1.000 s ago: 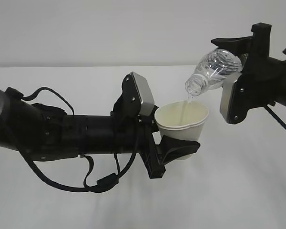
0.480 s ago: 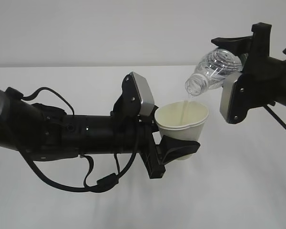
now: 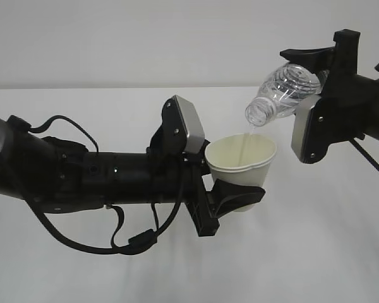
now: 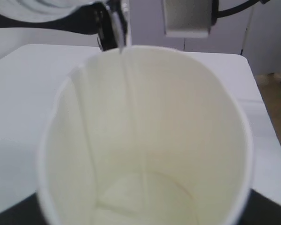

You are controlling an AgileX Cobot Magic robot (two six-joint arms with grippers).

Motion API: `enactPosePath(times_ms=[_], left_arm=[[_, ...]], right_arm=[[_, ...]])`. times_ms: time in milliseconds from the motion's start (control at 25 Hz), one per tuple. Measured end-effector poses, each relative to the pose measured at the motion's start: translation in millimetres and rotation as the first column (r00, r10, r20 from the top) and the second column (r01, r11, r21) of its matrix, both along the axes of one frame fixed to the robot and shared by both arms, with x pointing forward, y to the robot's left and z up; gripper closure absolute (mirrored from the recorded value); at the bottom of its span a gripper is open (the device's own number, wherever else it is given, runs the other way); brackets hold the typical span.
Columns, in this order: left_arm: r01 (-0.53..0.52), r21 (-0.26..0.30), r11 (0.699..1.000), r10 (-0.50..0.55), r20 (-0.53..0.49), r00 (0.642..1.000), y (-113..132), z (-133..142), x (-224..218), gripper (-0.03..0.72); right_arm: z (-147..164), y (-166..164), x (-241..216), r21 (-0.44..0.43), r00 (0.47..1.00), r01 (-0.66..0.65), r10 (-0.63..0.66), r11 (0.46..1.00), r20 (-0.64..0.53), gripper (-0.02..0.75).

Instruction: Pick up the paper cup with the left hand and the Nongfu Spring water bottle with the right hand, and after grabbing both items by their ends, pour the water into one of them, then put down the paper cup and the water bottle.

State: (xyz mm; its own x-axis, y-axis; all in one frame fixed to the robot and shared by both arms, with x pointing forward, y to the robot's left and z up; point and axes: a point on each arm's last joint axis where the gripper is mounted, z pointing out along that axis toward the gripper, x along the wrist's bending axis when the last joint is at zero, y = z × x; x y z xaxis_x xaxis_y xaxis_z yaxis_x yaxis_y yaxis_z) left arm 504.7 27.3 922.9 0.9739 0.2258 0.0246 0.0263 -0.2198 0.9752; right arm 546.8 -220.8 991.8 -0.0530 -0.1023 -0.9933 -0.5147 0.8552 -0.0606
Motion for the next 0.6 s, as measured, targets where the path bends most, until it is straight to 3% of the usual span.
enactPosePath(times_ms=[600], left_arm=[[0.0,0.0,1.0,0.0,0.0,1.0,0.0,0.0,0.0,0.258]], right_arm=[[1.2,0.3,0.2,0.003,1.0,-0.003,0.003,1.0,0.01,0.254]])
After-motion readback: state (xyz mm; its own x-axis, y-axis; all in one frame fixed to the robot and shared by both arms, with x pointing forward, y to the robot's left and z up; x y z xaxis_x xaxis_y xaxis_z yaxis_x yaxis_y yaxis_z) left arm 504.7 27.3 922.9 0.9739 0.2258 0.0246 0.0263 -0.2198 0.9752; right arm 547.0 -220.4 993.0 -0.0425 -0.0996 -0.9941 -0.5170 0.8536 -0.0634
